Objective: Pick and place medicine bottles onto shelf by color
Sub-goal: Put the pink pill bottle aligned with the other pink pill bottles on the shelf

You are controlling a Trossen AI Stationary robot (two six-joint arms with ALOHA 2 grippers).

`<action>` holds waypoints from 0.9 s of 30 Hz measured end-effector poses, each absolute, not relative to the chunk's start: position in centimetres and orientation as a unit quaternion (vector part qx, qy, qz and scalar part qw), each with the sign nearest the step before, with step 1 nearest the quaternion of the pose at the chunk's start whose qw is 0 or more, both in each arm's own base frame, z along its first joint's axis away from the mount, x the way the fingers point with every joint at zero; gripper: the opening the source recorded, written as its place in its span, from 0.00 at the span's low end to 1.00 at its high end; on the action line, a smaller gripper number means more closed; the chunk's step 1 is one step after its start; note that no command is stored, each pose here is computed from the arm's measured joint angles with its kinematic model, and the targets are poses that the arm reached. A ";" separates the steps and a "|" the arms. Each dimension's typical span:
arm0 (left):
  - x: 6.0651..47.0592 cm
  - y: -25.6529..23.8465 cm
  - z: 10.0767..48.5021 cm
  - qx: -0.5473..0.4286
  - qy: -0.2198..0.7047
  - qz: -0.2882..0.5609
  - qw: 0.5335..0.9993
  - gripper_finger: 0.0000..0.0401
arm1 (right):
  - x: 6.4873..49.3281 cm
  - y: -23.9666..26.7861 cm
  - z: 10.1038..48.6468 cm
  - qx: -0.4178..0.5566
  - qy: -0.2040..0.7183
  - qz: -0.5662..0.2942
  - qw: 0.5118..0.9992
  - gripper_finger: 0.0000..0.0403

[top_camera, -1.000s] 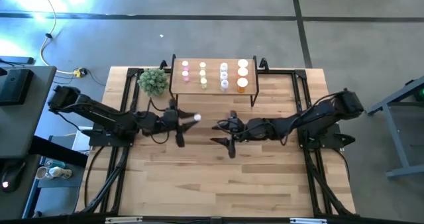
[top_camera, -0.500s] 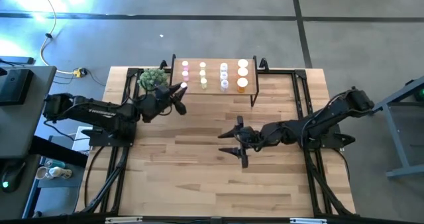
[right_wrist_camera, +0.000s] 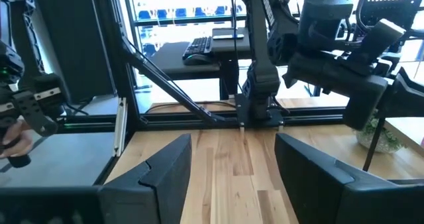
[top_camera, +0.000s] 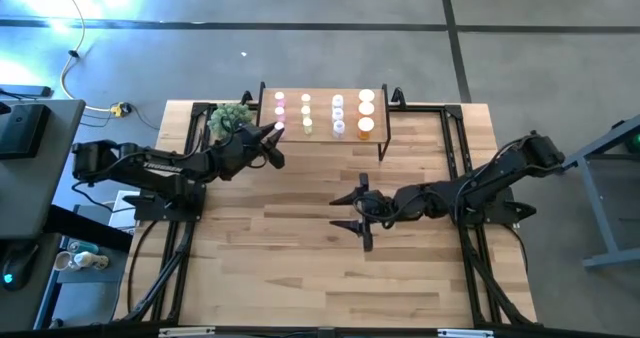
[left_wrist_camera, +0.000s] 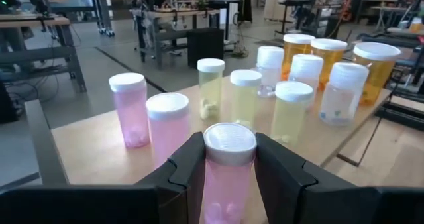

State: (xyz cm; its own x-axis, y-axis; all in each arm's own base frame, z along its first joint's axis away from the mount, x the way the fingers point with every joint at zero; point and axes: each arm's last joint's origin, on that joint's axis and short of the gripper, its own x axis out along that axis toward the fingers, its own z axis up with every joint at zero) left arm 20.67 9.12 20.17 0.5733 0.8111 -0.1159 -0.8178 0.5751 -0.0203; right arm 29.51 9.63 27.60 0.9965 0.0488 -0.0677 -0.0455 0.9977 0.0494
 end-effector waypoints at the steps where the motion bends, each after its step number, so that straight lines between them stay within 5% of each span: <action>1: 20.7 9.2 20.1 -0.035 0.047 0.463 0.884 0.26 | 29.5 9.6 27.6 0.024 0.034 0.024 0.999 0.52; 13: 20.6 9.4 20.1 -0.034 0.048 0.467 0.882 0.28 | 29.5 9.6 27.6 0.024 0.035 0.024 0.999 0.52; 27: 20.4 9.8 20.0 -0.039 0.049 0.474 0.878 0.41 | 29.5 9.6 27.5 0.020 0.041 0.023 0.999 0.52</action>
State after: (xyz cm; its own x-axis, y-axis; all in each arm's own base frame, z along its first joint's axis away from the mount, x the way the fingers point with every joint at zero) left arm 20.40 9.78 20.03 0.5461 0.8286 -0.1235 -0.8363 0.5478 -0.0226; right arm 29.50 9.63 27.46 0.9955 0.0484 -0.0812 -0.0451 0.9981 0.0422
